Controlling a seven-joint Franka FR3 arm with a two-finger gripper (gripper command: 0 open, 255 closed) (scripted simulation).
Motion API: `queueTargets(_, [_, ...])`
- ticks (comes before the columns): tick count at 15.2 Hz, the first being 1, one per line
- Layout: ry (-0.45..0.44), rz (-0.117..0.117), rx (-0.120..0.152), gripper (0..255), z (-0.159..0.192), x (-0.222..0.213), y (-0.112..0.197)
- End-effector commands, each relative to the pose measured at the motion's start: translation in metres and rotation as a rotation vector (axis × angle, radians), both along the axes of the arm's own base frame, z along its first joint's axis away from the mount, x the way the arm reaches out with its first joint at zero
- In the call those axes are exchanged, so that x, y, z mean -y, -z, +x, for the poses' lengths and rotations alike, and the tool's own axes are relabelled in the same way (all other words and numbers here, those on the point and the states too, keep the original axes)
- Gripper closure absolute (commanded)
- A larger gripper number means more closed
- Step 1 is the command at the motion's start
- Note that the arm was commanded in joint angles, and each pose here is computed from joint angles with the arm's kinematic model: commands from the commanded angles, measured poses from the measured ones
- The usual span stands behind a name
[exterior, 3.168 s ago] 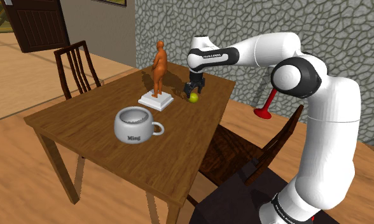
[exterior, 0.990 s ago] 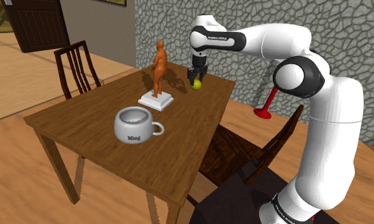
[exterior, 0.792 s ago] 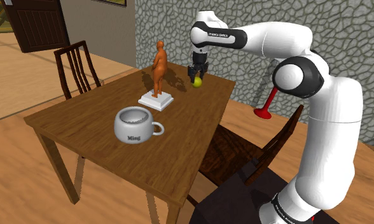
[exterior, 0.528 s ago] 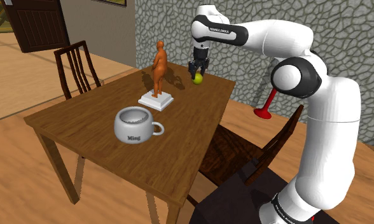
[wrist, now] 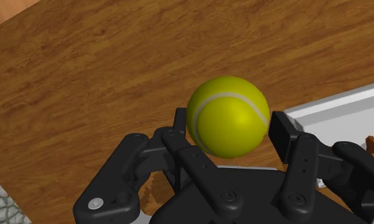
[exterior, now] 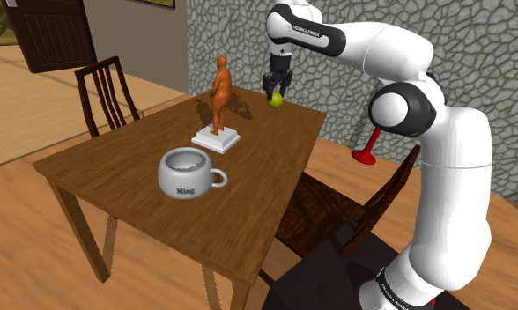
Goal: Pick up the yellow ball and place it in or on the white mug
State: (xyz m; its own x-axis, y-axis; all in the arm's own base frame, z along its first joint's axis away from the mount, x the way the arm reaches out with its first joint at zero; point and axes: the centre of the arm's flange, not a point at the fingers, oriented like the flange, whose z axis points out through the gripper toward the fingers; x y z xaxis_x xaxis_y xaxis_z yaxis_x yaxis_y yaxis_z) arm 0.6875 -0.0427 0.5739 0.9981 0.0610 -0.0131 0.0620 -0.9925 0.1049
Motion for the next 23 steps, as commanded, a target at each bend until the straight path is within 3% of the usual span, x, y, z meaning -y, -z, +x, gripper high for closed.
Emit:
queueTargets(1, [0.0, 0.0, 0.0, 255, -0.004, -0.013, -0.004])
queueTargets(23, [0.0, 0.0, 0.0, 255, -0.083, -0.292, -0.016])
